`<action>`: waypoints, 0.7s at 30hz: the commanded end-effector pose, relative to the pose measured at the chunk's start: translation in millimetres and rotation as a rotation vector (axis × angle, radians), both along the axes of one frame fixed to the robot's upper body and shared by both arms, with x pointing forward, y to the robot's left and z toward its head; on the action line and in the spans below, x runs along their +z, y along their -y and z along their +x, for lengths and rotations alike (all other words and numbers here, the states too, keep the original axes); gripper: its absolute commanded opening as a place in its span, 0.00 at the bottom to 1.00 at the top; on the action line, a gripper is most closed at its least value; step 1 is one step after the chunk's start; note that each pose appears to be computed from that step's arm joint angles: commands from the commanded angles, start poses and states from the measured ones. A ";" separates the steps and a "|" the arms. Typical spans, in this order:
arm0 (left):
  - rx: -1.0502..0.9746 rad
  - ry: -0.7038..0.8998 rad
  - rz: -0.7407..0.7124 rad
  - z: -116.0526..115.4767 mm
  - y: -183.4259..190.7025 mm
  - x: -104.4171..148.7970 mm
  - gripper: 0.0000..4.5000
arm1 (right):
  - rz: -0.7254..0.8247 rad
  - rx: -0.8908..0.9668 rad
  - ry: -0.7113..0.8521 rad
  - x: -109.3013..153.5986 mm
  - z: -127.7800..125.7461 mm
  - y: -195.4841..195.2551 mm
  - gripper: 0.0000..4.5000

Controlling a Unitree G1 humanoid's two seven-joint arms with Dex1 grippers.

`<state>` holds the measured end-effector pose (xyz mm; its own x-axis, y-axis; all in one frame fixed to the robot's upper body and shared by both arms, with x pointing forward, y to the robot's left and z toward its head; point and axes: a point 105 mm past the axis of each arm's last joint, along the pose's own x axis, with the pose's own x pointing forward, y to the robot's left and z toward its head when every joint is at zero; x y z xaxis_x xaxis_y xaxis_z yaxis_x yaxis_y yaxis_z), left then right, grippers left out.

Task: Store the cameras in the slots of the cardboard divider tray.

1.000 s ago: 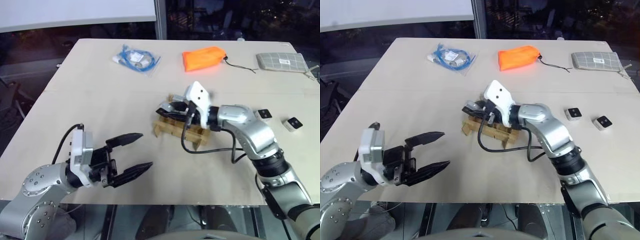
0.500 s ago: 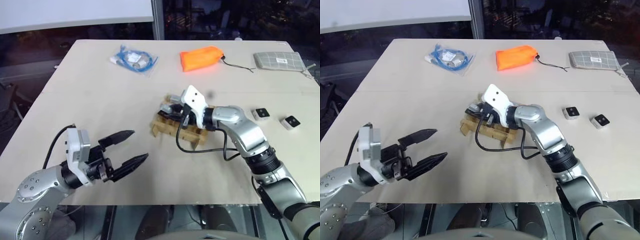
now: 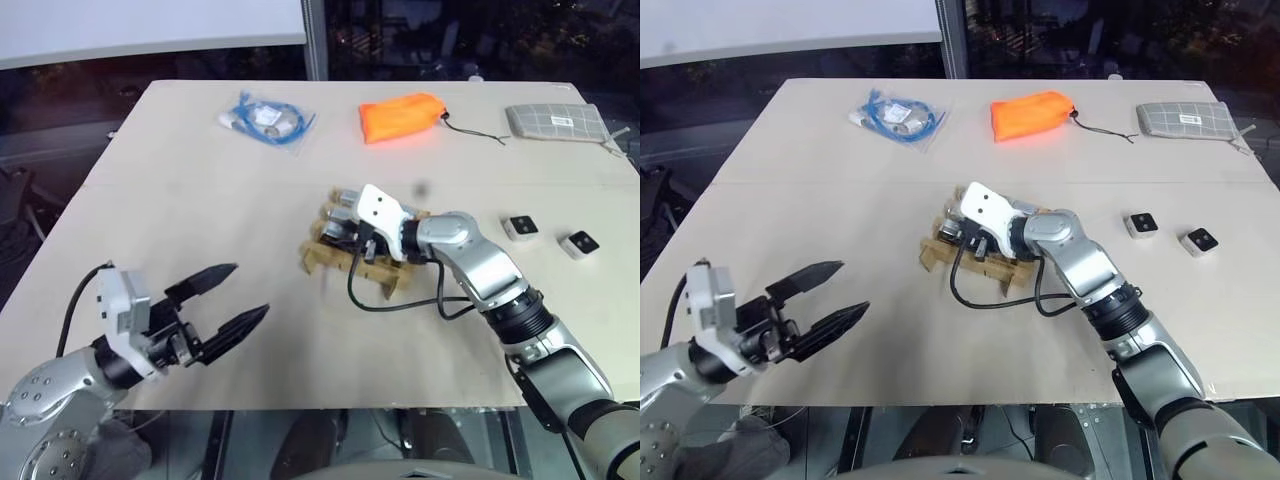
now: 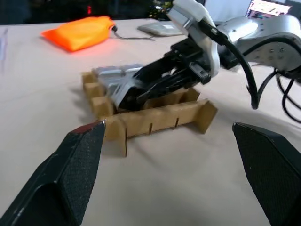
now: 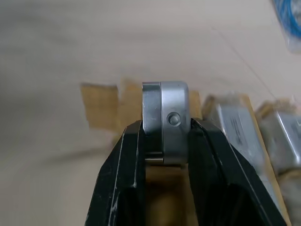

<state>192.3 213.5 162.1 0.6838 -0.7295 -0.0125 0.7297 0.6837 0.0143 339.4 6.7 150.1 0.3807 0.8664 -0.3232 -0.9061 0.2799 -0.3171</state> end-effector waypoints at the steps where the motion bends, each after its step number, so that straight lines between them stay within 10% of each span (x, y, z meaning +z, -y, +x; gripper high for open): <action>1: 0.033 0.036 0.029 -5.7 -13.9 1.4 1.00 | -0.008 0.018 0.058 14.9 1.4 -2.0 0.16; 6: 0.031 0.047 0.031 -6.5 -16.3 -0.1 1.00 | -0.040 0.050 0.047 13.7 -0.1 -2.9 0.16; 13: 0.009 0.060 0.022 -7.5 -14.8 -1.5 1.00 | 0.052 0.061 0.080 37.4 -5.2 -5.1 0.84; 21: -0.141 0.103 0.016 -5.3 16.7 7.4 1.00 | 0.182 -0.276 0.168 95.6 -0.9 94.4 0.84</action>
